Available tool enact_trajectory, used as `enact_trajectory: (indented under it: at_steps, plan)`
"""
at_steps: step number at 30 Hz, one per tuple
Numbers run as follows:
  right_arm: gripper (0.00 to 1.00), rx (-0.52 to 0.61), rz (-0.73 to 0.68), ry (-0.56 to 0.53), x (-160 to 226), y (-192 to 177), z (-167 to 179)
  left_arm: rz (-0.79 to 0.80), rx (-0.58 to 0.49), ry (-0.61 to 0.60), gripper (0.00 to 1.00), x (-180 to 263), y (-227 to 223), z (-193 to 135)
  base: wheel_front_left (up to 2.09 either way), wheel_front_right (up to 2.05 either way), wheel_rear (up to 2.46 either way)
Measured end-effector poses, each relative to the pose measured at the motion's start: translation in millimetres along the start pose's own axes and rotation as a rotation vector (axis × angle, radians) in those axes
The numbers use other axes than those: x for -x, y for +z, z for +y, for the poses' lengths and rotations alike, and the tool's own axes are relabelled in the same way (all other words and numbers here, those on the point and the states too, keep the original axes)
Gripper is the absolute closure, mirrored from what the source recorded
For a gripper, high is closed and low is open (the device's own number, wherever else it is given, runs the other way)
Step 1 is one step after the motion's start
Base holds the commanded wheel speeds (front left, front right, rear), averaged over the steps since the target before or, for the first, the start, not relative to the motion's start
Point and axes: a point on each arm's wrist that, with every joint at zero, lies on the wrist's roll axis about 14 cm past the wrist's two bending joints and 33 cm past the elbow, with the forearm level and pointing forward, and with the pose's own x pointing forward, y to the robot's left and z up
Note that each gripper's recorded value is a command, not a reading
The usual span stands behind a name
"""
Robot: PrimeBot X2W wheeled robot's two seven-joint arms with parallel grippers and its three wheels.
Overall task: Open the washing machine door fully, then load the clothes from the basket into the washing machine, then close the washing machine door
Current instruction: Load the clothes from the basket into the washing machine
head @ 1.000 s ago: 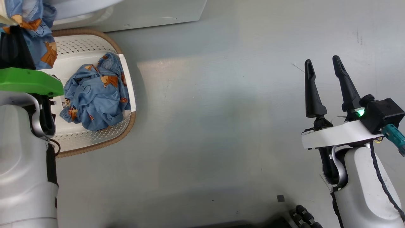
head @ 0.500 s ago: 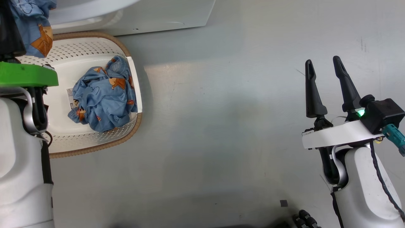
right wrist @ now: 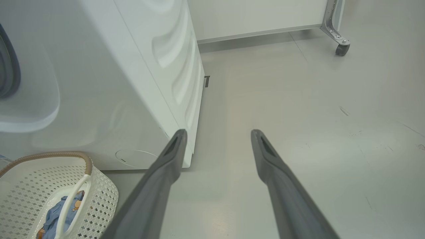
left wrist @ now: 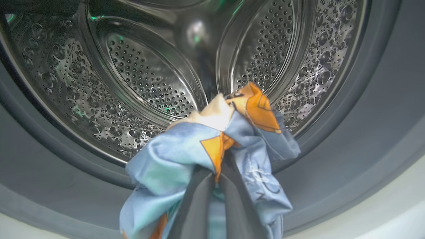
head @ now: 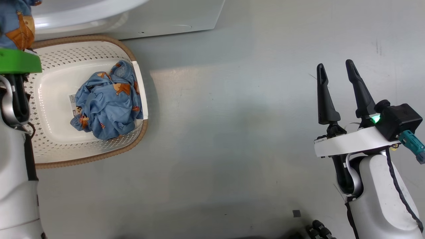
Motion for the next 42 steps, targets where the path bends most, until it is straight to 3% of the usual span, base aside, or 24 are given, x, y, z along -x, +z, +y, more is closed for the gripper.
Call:
enact_trajectory:
  at_steps: [16, 25, 42]
  plan:
    - [0.0, -0.009, 0.011, -0.017, 5.0, -2.4, -5.5, 0.019, -0.023, -0.044, 1.0, -41.9, 12.9, -7.8, 0.0, 0.0, 0.0]
    - [0.0, -0.017, 0.023, -0.03, 8.5, -6.0, -9.5, 0.106, -0.043, -0.02, 1.0, -59.3, -0.7, 9.6, 0.0, 0.0, 0.0]
    - [0.0, -0.026, 0.089, -0.064, 10.8, -32.5, -21.9, 0.237, -0.043, -0.044, 1.0, -92.0, -40.9, 3.0, 0.0, 0.0, 0.0]
